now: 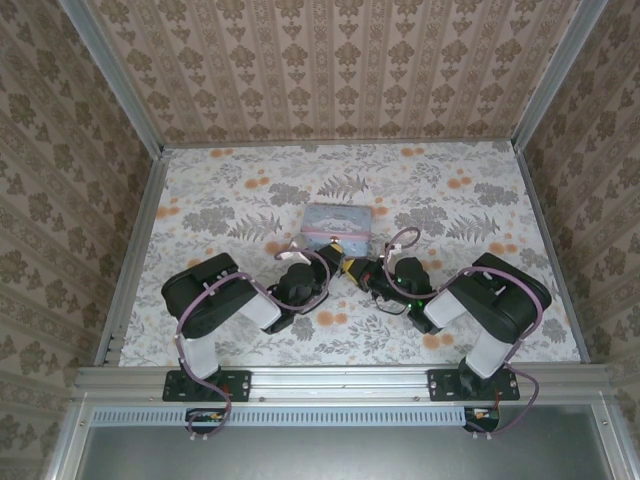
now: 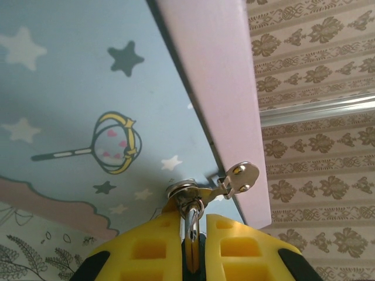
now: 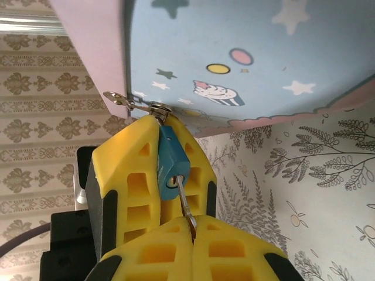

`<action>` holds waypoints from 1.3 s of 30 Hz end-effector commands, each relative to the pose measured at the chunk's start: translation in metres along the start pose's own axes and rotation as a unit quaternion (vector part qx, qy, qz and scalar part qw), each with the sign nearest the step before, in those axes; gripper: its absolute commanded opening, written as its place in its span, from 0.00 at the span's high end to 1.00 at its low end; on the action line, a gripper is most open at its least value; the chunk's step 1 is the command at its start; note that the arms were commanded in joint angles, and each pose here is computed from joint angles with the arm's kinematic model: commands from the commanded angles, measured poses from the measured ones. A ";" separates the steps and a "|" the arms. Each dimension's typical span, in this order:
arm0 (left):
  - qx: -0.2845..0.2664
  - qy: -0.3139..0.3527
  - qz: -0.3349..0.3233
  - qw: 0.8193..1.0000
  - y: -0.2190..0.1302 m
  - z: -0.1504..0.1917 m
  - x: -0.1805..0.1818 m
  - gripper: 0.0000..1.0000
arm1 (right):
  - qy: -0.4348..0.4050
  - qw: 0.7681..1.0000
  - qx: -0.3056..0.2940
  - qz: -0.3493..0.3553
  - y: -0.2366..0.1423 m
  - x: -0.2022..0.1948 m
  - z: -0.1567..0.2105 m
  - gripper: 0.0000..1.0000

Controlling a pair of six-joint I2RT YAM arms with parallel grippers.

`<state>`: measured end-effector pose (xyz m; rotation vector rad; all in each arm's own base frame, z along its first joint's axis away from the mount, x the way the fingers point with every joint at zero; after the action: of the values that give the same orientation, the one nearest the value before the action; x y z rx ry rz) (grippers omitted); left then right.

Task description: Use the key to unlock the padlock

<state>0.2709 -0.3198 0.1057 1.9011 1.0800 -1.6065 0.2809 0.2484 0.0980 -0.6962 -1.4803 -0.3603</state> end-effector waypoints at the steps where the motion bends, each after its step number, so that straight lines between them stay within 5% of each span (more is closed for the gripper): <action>1: 0.086 -0.003 0.031 0.996 -0.005 0.038 -0.013 1.00 | 0.018 0.997 -0.051 -0.063 0.012 0.038 -0.028 1.00; 9: 0.086 -0.015 0.031 0.996 -0.004 0.038 -0.014 1.00 | 0.006 0.998 -0.065 -0.013 0.012 0.015 -0.038 1.00; 20: 0.086 -0.036 0.039 0.995 -0.002 0.040 -0.021 1.00 | 0.040 0.996 -0.056 -0.065 0.024 0.038 -0.043 1.00; 28: 0.100 -0.051 0.024 0.993 -0.005 0.045 -0.010 1.00 | -0.020 0.999 -0.035 0.014 0.015 0.001 -0.056 1.00; 39: 0.097 -0.047 0.024 0.994 -0.001 0.044 -0.010 1.00 | -0.011 1.000 -0.019 -0.021 0.020 0.010 -0.052 1.00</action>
<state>0.2760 -0.3146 0.0889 1.7974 1.1353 -1.6670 0.3024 0.2376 0.0803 -0.6502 -1.4597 -0.2464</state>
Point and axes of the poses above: each hand's point on the last joint's axis, 136 mm out from that joint toward the fingers, its own y axis out along the fingers, its own x axis along the line the jaws close on, z = x × y, the point moved 2 cm from there along -y, back along the fingers, and after that the axes turned 1 degree about y, right-handed, at the moved point
